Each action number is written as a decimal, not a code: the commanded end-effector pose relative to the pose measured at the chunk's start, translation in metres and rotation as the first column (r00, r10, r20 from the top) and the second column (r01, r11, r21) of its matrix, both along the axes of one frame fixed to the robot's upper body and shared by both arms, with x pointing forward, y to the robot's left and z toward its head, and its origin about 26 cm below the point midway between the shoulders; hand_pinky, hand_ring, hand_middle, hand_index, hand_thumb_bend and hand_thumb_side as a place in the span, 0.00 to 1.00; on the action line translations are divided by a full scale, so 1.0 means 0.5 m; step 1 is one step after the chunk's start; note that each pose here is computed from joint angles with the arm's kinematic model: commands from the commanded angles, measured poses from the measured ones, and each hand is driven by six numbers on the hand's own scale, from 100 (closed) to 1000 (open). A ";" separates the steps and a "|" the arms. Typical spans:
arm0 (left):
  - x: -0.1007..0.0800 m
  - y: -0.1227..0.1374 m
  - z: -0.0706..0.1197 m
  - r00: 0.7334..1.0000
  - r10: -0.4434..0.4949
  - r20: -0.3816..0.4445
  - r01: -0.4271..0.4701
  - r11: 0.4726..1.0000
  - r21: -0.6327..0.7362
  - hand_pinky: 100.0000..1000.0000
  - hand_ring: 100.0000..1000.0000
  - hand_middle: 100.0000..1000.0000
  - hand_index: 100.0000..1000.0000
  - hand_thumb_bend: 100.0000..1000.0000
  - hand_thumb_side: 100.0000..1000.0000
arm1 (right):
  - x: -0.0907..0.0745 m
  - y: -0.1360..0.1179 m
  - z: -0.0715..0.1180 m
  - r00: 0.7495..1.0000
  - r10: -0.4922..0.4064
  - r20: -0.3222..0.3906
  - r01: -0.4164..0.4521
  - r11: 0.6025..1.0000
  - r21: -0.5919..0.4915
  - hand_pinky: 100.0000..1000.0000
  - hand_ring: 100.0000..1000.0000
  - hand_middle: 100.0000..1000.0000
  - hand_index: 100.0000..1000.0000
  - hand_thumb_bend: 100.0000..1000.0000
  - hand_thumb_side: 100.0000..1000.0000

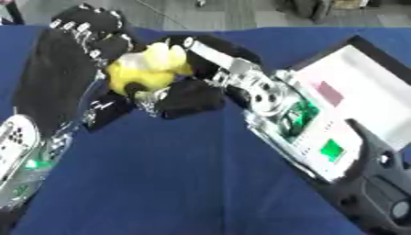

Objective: Pick up the objects with one hand, pass them to the other hand, and then place them into the box on the other side of the table.

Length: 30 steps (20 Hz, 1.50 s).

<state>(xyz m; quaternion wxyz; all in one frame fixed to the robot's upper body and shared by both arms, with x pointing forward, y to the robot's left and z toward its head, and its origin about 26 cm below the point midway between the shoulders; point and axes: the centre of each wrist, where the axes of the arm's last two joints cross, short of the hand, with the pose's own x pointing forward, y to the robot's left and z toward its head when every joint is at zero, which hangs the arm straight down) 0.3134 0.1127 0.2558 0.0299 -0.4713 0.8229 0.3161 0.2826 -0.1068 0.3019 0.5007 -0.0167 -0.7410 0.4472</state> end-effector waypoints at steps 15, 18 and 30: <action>-0.012 -0.019 0.014 0.998 -0.061 0.000 0.061 0.998 -0.002 0.57 0.46 0.45 0.53 0.19 0.00 | 0.000 -0.009 0.003 0.997 0.027 -0.072 -0.015 0.986 0.166 0.62 0.66 0.31 0.34 0.00 0.00; -0.010 -0.019 0.011 0.999 -0.054 -0.006 0.054 0.999 0.005 0.63 0.55 0.55 0.63 0.46 0.00 | 0.000 -0.009 0.002 0.995 0.045 -0.093 -0.028 0.984 0.175 0.60 0.63 0.28 0.30 0.03 0.00; -0.008 -0.014 0.009 0.999 0.035 0.025 -0.035 0.999 -0.025 0.79 0.80 0.81 0.90 0.88 0.19 | 0.004 -0.018 0.000 0.991 0.046 -0.125 -0.020 0.980 0.196 0.57 0.59 0.24 0.25 0.17 0.00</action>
